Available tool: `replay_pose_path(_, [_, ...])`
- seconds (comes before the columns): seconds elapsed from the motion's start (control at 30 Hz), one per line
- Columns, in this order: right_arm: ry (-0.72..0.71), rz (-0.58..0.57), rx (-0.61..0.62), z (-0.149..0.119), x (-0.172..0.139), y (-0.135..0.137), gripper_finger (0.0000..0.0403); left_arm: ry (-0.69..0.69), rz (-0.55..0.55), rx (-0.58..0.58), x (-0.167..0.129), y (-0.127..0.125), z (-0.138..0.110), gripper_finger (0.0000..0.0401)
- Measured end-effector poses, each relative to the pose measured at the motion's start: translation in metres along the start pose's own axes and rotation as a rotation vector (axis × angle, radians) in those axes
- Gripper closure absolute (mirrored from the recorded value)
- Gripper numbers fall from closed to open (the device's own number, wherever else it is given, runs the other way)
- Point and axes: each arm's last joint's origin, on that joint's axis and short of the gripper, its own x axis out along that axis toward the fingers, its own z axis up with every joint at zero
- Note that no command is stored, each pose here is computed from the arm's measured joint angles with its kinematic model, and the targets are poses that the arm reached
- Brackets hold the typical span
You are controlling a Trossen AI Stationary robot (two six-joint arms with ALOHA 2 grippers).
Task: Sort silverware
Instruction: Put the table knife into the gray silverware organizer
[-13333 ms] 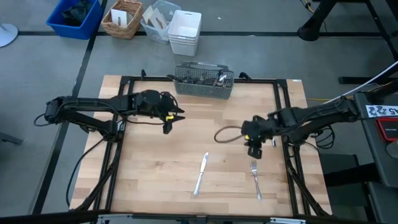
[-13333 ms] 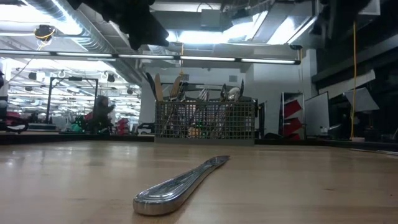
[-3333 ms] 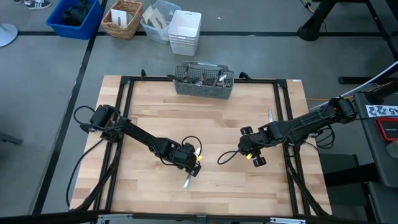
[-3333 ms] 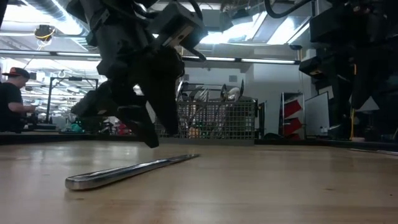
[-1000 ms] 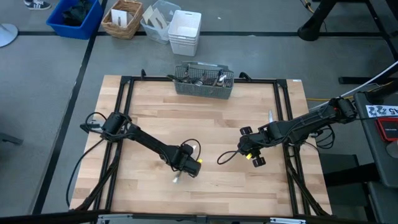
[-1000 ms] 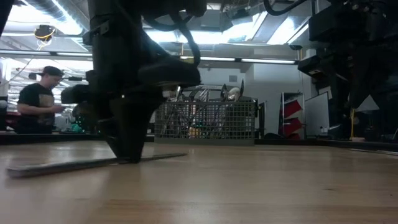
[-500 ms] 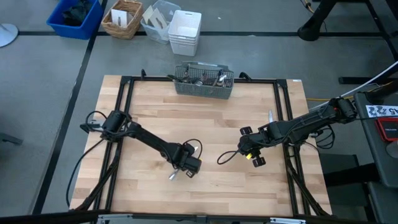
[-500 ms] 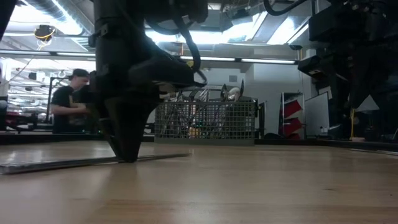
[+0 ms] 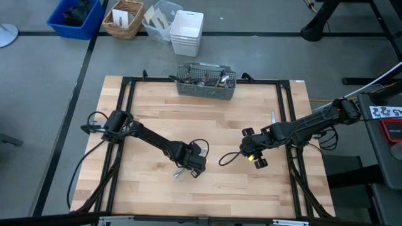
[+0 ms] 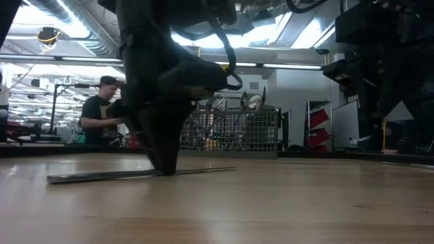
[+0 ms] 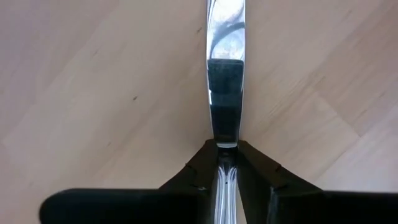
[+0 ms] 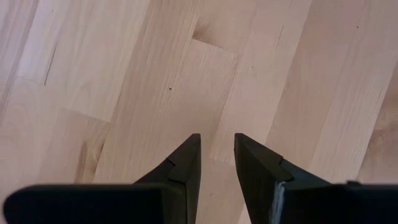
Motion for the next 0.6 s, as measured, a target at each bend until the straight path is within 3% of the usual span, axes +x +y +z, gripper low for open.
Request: replay_pose_path(0.6, [0.023,0.001,-0.028,-0.002,0.000,0.000,0.0304,-0.047,-0.032,0.014,-0.012,0.008,0.019,0.0396])
